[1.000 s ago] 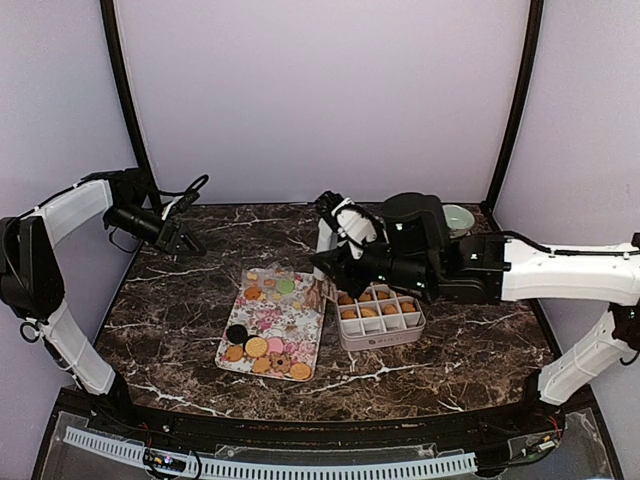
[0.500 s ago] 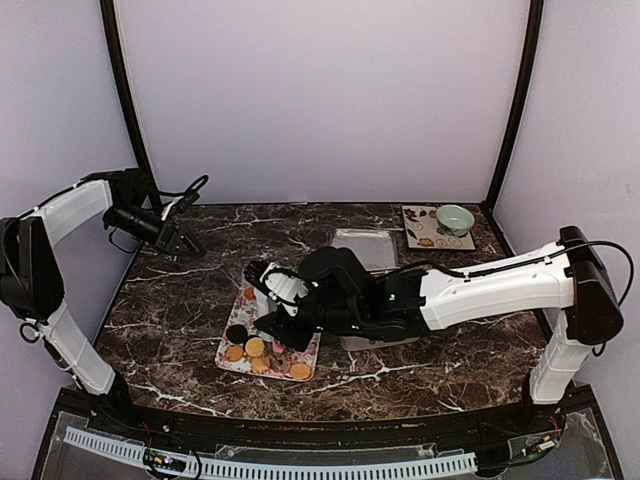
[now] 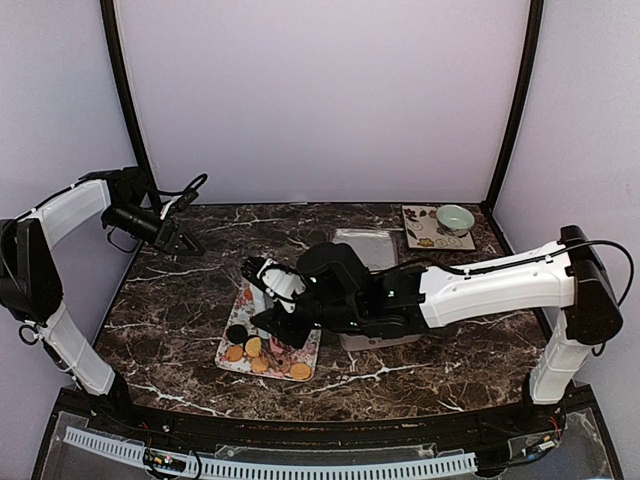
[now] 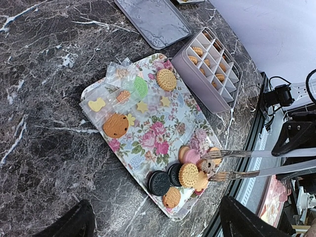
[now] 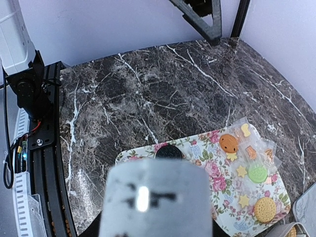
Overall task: Pack the cookies
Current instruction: Pick up the fake cookies from the plate, then place the fake cookies in the empty pocket of the box.
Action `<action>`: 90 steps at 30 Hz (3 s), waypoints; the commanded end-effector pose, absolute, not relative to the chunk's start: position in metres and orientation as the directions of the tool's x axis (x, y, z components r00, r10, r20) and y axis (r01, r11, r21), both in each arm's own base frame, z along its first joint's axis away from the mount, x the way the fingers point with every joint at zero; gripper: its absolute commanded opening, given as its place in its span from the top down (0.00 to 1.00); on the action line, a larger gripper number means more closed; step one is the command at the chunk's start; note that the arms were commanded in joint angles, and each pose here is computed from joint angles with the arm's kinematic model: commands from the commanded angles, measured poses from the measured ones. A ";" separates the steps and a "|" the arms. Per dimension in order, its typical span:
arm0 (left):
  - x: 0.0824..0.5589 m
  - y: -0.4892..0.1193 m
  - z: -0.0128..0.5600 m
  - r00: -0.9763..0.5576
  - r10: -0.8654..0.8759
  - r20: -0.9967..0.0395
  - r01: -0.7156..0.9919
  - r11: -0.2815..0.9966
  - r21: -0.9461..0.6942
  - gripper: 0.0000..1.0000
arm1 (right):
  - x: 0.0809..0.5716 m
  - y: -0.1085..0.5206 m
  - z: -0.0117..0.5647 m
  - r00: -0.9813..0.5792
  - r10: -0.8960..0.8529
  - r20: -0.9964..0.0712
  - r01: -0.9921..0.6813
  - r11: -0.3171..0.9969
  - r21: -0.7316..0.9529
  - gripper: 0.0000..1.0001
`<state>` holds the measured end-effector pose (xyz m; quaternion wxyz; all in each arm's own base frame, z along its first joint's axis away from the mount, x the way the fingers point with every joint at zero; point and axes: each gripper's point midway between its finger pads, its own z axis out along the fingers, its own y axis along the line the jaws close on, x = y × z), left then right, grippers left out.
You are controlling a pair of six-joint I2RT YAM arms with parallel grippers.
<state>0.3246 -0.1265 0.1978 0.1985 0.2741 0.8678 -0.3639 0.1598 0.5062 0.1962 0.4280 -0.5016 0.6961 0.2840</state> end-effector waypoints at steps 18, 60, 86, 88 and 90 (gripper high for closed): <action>0.316 -0.126 0.204 -0.764 0.334 -0.552 0.629 0.578 -0.520 0.10 | 0.148 0.553 0.207 -0.069 -0.414 -0.908 -0.975 0.219 -0.025 0.63; 0.317 -0.126 0.208 -0.762 0.331 -0.557 0.630 0.577 -0.519 0.10 | 0.173 0.534 0.219 -0.015 -0.408 -0.913 -0.932 0.338 -0.135 0.88; 0.321 -0.128 0.205 -0.772 0.315 -0.552 0.619 0.571 -0.540 0.10 | 0.237 0.348 0.236 -0.195 -0.352 -0.915 -0.761 0.643 -0.085 0.95; 0.322 -0.128 0.205 -0.772 0.313 -0.553 0.619 0.570 -0.541 0.11 | 0.236 0.346 0.234 -0.203 -0.347 -0.916 -0.761 0.644 -0.075 0.95; 0.322 -0.129 0.206 -0.772 0.311 -0.554 0.618 0.571 -0.541 0.11 | 0.235 0.346 0.233 -0.206 -0.341 -0.917 -0.761 0.645 -0.069 0.95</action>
